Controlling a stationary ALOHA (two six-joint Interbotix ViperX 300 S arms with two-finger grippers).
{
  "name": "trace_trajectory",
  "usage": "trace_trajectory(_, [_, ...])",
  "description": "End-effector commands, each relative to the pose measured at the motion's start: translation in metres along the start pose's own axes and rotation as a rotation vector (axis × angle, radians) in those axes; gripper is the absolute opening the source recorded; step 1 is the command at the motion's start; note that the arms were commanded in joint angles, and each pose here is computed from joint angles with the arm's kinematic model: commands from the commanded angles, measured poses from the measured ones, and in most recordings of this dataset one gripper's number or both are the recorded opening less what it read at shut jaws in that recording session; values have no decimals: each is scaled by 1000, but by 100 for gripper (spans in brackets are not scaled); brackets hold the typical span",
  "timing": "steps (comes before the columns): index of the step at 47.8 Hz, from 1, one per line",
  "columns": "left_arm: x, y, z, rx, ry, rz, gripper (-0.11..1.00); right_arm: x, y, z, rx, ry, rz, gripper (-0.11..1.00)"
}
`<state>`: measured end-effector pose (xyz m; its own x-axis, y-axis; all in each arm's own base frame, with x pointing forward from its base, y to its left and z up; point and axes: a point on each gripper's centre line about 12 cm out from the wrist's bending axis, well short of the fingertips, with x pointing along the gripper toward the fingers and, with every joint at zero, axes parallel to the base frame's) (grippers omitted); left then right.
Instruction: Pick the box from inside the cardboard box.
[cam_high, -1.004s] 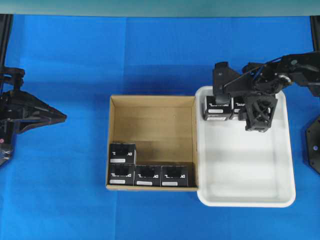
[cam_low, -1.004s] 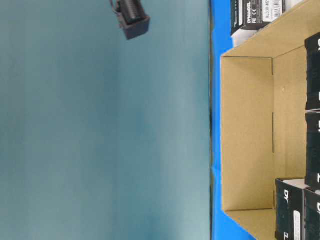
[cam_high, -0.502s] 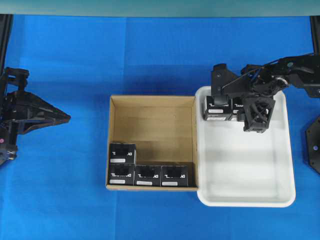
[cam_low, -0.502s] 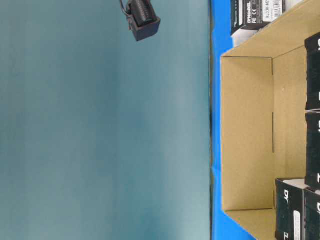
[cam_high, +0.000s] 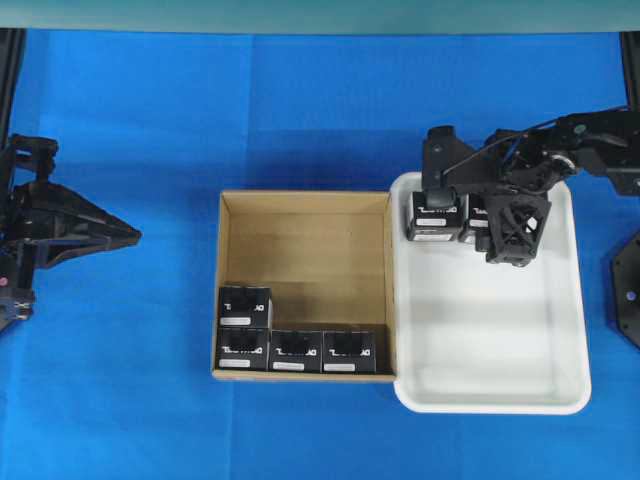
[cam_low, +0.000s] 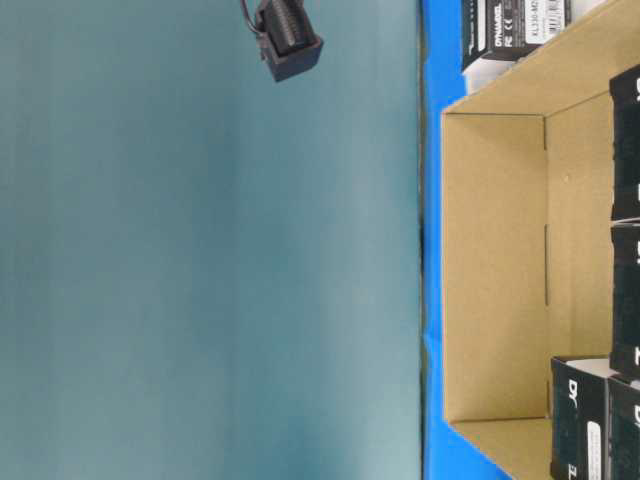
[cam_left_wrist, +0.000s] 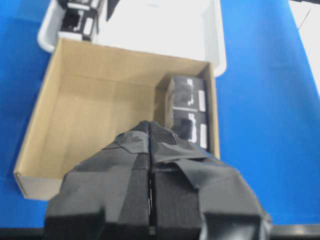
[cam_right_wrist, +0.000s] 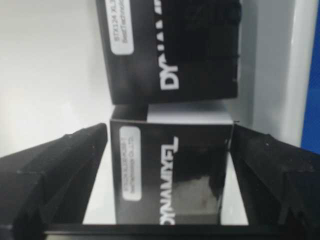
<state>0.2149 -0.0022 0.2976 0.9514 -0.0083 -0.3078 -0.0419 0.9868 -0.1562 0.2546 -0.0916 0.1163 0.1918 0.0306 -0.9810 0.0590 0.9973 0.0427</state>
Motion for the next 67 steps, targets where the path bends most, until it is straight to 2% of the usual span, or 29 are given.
trace_trajectory(1, [-1, -4, 11, 5, -27, -16, -6, -13, 0, 6, 3, -35, -10, 95])
trace_trajectory(18, [1, -5, 10, 7, -22, -17, -6, -83, 2, 18, -3, -228, -67, 95])
trace_trajectory(28, [1, -4, 10, 7, -24, -16, -6, -107, 3, 18, 17, -314, -93, 95])
trace_trajectory(44, [0, -4, 11, 6, -26, -13, -6, -138, 7, 15, 50, -453, -130, 95])
trace_trajectory(55, [0, -4, 11, 8, -26, -14, -6, -145, 11, 1, 76, -492, -135, 95])
trace_trajectory(67, [-1, -4, 11, 9, -27, -13, -6, -159, 16, -9, 128, -590, -147, 95])
